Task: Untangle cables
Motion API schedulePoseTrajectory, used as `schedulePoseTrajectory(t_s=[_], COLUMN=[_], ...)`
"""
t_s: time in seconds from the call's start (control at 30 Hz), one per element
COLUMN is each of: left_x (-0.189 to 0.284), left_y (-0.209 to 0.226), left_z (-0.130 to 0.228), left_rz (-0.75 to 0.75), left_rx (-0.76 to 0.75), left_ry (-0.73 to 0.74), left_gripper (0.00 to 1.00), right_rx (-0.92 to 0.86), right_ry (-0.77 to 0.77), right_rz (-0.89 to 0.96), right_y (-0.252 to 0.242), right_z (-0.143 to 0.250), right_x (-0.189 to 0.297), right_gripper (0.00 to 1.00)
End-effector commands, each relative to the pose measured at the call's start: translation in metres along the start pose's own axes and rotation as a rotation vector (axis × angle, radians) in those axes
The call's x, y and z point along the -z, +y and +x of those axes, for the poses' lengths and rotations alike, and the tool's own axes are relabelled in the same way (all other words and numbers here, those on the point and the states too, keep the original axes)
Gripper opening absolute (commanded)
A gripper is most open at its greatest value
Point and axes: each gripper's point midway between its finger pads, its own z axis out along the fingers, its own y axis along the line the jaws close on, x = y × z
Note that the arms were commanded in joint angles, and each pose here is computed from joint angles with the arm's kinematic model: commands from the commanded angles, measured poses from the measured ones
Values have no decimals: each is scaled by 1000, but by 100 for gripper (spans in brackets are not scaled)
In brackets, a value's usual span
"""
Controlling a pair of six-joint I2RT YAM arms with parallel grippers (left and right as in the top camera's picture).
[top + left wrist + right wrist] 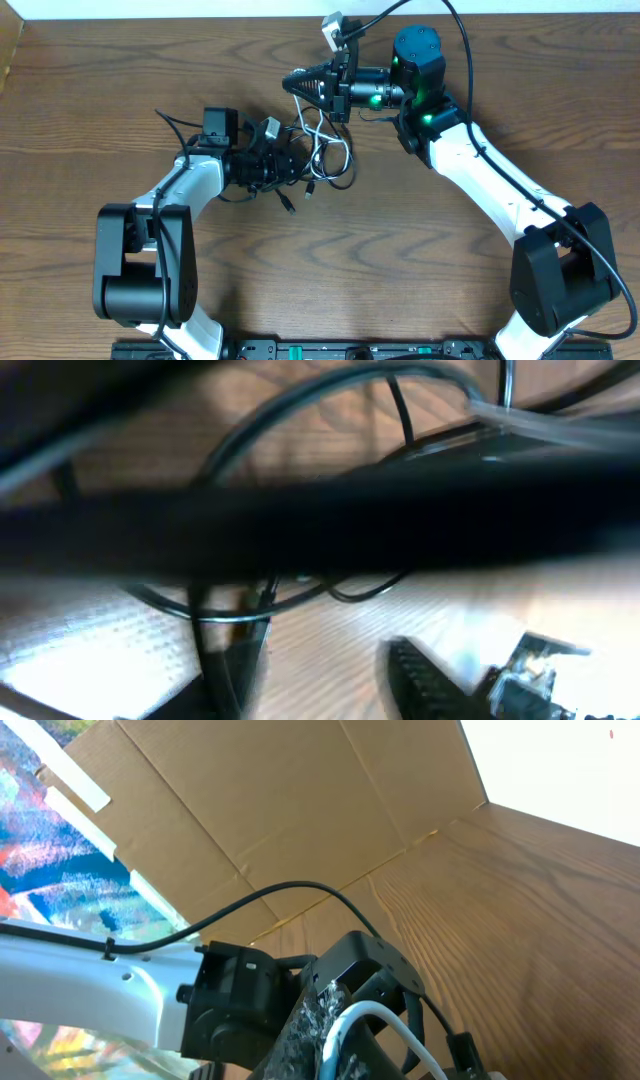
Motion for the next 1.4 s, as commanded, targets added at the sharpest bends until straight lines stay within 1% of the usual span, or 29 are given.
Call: schedulePoseTrajectory(t_s=[0.0, 0.03, 0.13, 0.27, 0.33, 0.37, 0.6, 0.7, 0.83, 0.93, 1.03, 1.23, 1.37], left_x=[1, 1, 4, 18, 31, 36, 74, 90, 108, 120, 131, 138, 140], left_y=[1, 1, 11, 52, 75, 80, 117, 131, 148, 158, 168, 177, 182], left_z=[-4, -4, -8, -18, -20, -21, -20, -18, -15, -13, -10, -5, -3], left_rz=[-10, -10, -55, -250, -332, -343, -367, -372, -377, -382, -383, -391, -415], left_rx=[-7, -6, 2, 141, 221, 239, 402, 485, 560, 604, 646, 692, 709], left_ry=[-11, -12, -31, -107, -145, -154, -207, -233, -263, -284, -307, -323, -330], left_gripper=[11, 8, 8, 8, 8, 7, 7, 7, 8, 7, 7, 7, 7], right_rx=[26, 25, 20, -12, -2, 11, 37, 51, 58, 53, -8, -85, -147], right_ry=[-17, -17, -16, -24, -19, -15, -54, -86, -99, -91, -76, -86, -118], right_rz=[-8, -7, -3, 5, -21, -45, -142, -153, -148, -129, -91, -15, 64], right_y=[12, 11, 10, 5, 6, 10, 26, 29, 25, 16, 0, -27, -50], right_z=[-11, -10, -10, -14, -16, -18, -44, -58, -68, -69, -67, -67, -68], right_x=[2, 2, 4, 11, 17, 20, 47, 64, 87, 103, 122, 155, 188], right_gripper=[1, 1, 1, 1, 1, 1, 1, 1, 1, 1, 1, 1, 1])
